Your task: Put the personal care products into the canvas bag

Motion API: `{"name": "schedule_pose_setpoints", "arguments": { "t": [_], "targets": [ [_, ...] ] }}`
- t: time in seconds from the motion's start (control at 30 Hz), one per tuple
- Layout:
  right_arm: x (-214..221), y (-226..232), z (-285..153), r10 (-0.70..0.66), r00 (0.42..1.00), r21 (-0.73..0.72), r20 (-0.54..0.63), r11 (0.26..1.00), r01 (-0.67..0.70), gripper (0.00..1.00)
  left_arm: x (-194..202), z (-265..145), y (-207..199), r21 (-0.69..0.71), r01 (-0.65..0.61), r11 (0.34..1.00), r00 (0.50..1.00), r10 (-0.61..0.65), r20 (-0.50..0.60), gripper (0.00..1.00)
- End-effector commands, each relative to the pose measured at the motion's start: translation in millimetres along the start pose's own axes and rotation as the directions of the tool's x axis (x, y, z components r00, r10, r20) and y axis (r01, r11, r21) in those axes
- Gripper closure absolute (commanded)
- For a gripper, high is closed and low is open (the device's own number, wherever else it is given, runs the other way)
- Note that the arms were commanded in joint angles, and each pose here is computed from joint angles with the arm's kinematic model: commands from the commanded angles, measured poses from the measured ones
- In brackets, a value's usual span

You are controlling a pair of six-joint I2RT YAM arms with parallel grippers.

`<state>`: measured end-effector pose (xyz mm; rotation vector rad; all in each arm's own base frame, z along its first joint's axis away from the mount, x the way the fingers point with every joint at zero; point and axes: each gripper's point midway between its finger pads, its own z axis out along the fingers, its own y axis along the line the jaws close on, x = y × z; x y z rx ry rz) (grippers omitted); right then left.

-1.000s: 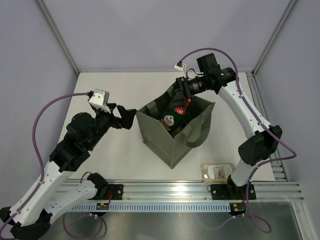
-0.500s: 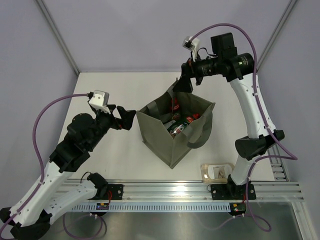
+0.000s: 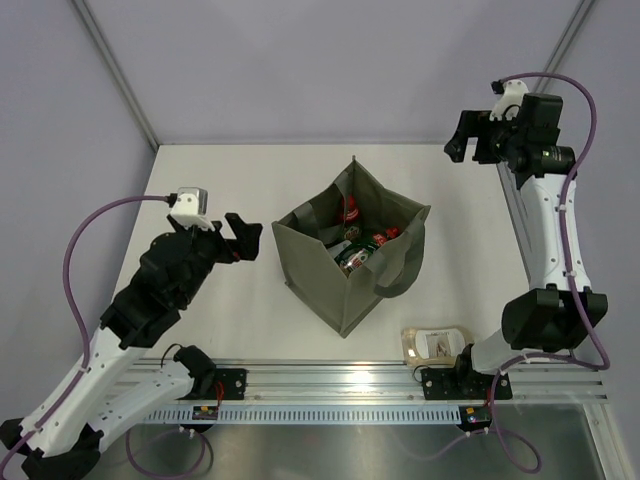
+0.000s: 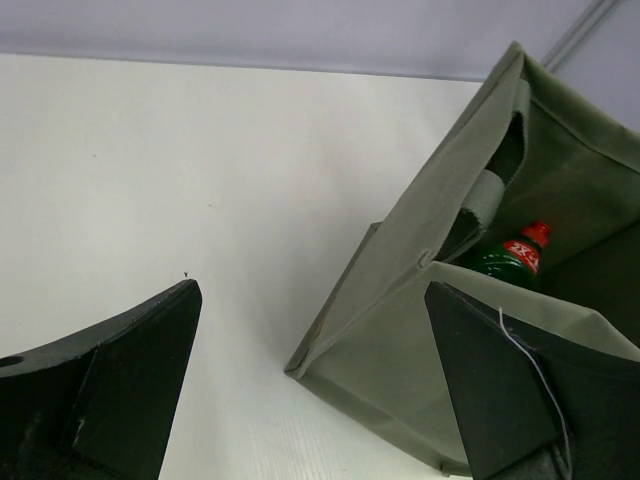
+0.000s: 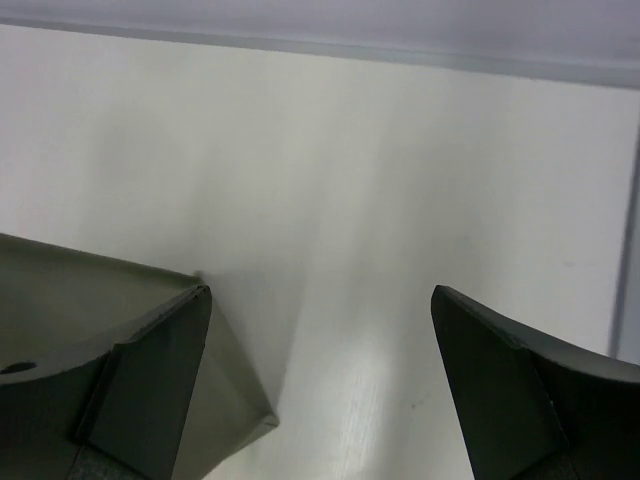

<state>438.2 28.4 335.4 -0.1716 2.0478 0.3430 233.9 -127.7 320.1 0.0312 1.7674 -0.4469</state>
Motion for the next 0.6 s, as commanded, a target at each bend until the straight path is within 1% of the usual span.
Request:
{"name": "schedule_pose_setpoints", "arguments": {
  "t": [0.0,0.03,0.07,0.13,0.17,0.2,0.27,0.3,0.57],
  "targets": [
    [-14.0,-21.8,-21.6,-0.027,0.992,0.173,0.121,0.985,0.006,0.00,-6.1,4.7,15.0,-0.099,0.069,0.993,0.997,-0.066,0.039,0.01],
    [-9.5,-23.7,-27.4,-0.026,0.992,0.194,0.119,0.981,0.003,0.00,-4.8,5.7,20.1,-0.130,0.074,0.989,0.997,-0.070,0.037,0.01],
    [9.1,-27.2,-23.5,-0.022,0.997,0.203,0.078,0.979,0.005,0.01,-2.1,9.1,23.7,-0.157,0.076,0.985,0.997,-0.073,0.027,0.01],
    [20.5,-33.0,-28.6,-0.017,0.997,0.246,0.070,0.969,-0.001,0.00,-0.8,10.9,32.8,-0.209,0.095,0.973,0.995,-0.093,0.020,0.01],
    [35.2,-35.9,-25.8,-0.006,0.999,0.256,0.045,0.967,-0.005,0.00,0.9,12.4,35.9,-0.227,0.097,0.969,0.995,-0.097,0.011,0.01],
    [39.3,-38.9,-26.2,-0.006,0.999,0.272,0.043,0.962,-0.006,0.01,2.6,16.2,40.6,-0.253,0.106,0.962,0.994,-0.109,0.004,0.01],
    [44.6,-39.8,-28.8,0.004,0.999,0.285,0.048,0.958,-0.018,0.01,7.0,19.9,42.9,-0.261,0.116,0.958,0.992,-0.124,-0.012,0.01],
    [43.6,-41.6,-31.2,0.004,0.998,0.299,0.056,0.954,-0.021,0.00,9.8,23.6,47.4,-0.278,0.124,0.953,0.991,-0.135,-0.019,0.01],
    [19.5,-52.9,-40.9,0.008,0.987,0.376,0.160,0.924,-0.069,0.00,10.5,41.5,51.9,-0.250,0.152,0.956,0.986,-0.163,-0.023,0.01]
  ]
}}
